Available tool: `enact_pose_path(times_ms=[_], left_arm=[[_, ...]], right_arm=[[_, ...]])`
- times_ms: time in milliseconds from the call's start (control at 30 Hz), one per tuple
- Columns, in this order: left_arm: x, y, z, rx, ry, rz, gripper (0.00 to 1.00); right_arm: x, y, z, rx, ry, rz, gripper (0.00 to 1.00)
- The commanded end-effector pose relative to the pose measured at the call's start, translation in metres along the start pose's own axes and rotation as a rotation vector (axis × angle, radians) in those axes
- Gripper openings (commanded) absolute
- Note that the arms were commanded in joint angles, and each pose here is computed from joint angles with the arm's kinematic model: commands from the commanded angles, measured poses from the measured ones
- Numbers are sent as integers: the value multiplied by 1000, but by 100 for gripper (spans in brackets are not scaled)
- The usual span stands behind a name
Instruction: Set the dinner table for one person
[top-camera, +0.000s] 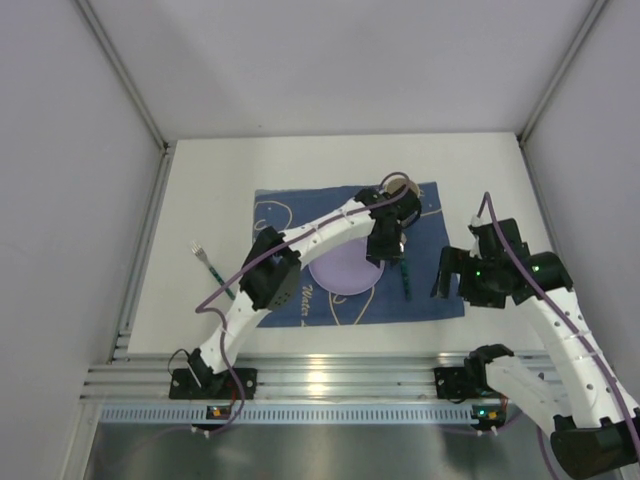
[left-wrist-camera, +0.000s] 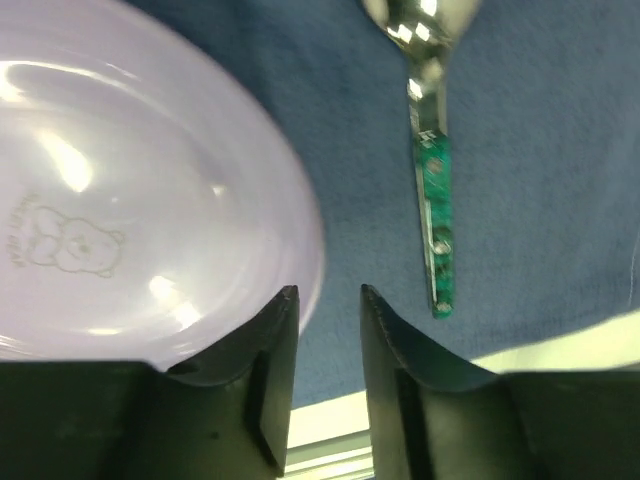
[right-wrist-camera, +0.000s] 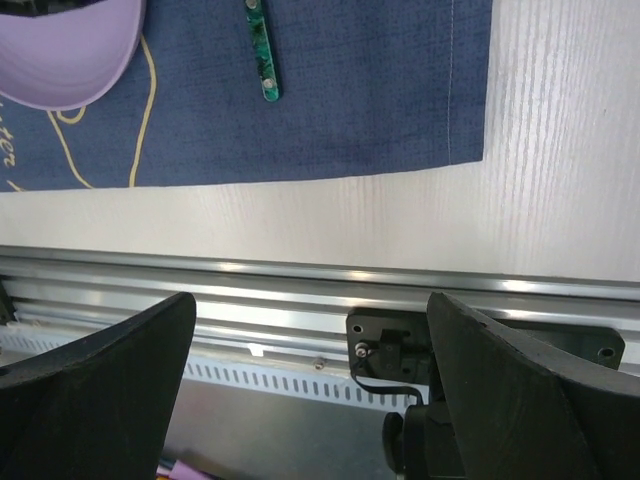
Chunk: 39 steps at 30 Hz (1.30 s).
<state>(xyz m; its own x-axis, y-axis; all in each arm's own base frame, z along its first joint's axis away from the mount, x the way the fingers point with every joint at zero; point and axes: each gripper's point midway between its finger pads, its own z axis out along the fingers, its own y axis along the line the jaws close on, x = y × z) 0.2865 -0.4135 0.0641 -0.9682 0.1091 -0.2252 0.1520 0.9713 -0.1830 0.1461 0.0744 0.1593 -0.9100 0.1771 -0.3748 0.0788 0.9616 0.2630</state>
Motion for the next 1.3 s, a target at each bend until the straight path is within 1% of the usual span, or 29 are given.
enact_pose_path(times_ms=[0,33,67,100,133,167,200,233,267,300,333,367,400,433,467,500,533,567,600,633,667,700,733,767,833,1000,1167,1267], left_arm=[[-8,-42,-54,176,-101,8,42],[-20,-35,-62,150,-165,1,46],[-26,-31,-76,155,-199,-4,49],[-30,-22,-96,158,-237,-20,65],[-39,-10,-108,150,-272,-51,78],[-45,2,-116,136,-300,-69,86],[-43,19,-133,133,-317,-90,91],[-55,46,-141,107,-337,-140,91],[-49,74,-133,51,-321,-165,92],[-50,96,-140,24,-333,-198,93],[-61,135,-163,7,-389,-281,94],[-47,169,-151,-42,-358,-325,94],[-44,194,-153,-60,-362,-360,93],[-48,238,-172,-83,-417,-449,92],[-30,268,-156,-144,-379,-478,91],[-22,288,-156,-180,-369,-474,91],[-16,321,-159,-227,-374,-537,90],[0,337,-152,-264,-346,-550,90],[5,351,-150,-282,-343,-541,90],[11,373,-149,-306,-341,-582,89],[25,384,-140,-323,-314,-591,88],[31,395,-135,-325,-306,-592,87],[29,412,-133,-306,-336,-647,86],[41,419,-123,-298,-303,-669,85],[45,432,-114,-287,-294,-699,82],[56,441,-87,-315,-227,-702,81],[51,442,-67,-275,-229,-705,78],[53,445,-55,-284,-193,-712,74]], right_arm=[[5,-2,-3,8,1,-3,100],[5,-2,-3,8,-1,-1,100],[5,-3,-4,8,-3,-2,100],[6,-2,-4,4,-3,-3,100],[7,-3,-3,8,2,-4,100],[8,-3,-3,8,4,0,100],[8,-3,-2,7,4,1,100],[8,-3,-2,4,6,1,100],[8,-2,-2,-1,3,3,100],[8,-1,-2,-2,4,3,100],[8,-1,-1,-4,4,5,100],[8,-1,-1,-6,2,3,100],[8,0,-1,-10,2,4,100],[8,0,1,-9,7,6,100],[8,0,2,-11,8,5,100],[8,1,3,-13,9,9,100],[9,0,4,-12,15,10,100],[8,2,5,-16,15,8,100],[7,2,5,-17,15,11,100],[6,2,6,-16,17,10,100],[5,3,7,-18,19,12,100],[5,4,8,-21,24,12,100],[5,4,8,-22,28,9,100],[4,5,9,-22,31,10,100],[4,5,11,-19,38,6,100],[2,6,14,-16,55,5,100],[0,6,16,-8,68,5,100],[0,6,18,-2,77,6,100]])
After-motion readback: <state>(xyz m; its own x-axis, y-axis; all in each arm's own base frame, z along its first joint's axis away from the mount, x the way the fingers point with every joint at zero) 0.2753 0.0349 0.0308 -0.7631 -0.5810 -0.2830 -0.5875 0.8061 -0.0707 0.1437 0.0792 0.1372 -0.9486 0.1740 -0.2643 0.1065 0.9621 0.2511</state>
